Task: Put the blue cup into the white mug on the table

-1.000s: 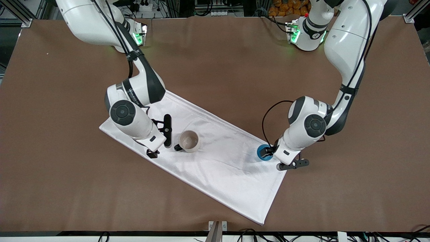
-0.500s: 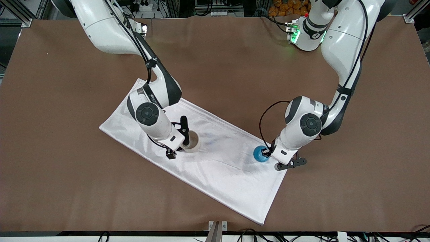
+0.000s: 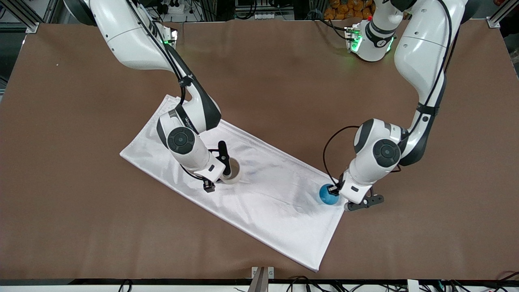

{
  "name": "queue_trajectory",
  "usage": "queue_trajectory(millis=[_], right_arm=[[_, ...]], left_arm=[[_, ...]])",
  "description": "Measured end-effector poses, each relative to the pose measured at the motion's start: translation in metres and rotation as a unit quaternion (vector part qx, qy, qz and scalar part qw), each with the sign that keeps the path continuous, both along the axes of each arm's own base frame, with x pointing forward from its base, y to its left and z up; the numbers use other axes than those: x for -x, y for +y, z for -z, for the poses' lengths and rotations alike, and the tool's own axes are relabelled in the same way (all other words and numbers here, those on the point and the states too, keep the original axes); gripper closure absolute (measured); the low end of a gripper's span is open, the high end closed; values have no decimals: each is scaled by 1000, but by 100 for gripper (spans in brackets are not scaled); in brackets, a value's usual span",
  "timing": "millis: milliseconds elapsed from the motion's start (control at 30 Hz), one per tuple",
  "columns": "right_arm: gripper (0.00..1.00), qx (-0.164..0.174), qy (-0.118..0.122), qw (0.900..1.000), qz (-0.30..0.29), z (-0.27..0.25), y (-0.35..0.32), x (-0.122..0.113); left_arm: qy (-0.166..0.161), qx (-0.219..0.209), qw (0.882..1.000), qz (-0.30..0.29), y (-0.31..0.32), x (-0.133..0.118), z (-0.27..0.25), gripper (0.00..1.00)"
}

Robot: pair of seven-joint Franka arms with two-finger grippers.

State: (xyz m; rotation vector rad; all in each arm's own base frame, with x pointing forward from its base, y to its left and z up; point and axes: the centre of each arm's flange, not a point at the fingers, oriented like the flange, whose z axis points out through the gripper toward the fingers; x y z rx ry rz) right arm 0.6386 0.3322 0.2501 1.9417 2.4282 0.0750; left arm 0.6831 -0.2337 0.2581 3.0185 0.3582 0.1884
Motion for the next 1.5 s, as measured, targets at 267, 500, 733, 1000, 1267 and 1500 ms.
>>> queue_trajectory(millis=[267, 500, 733, 1000, 1267, 1500], right_arm=[[23, -1, -2, 1000, -3, 4, 0, -1], [35, -2, -5, 1000, -7, 8, 1, -1], [51, 4, -9, 1000, -19, 13, 7, 2], [67, 9, -13, 1000, -26, 12, 10, 2], [81, 7, -18, 999, -25, 7, 10, -1], [81, 3, -24, 999, -22, -4, 11, -4]], left_arm=[[7, -63, 998, 27, 23, -1, -22, 96], [28, -87, 994, 59, 45, 0, -41, 96], [51, -101, 990, 85, 80, 0, -57, 96], [59, -106, 989, 88, 93, 11, -68, 96], [61, -106, 988, 89, 93, 25, -78, 96], [61, -107, 988, 90, 93, 34, -84, 96]])
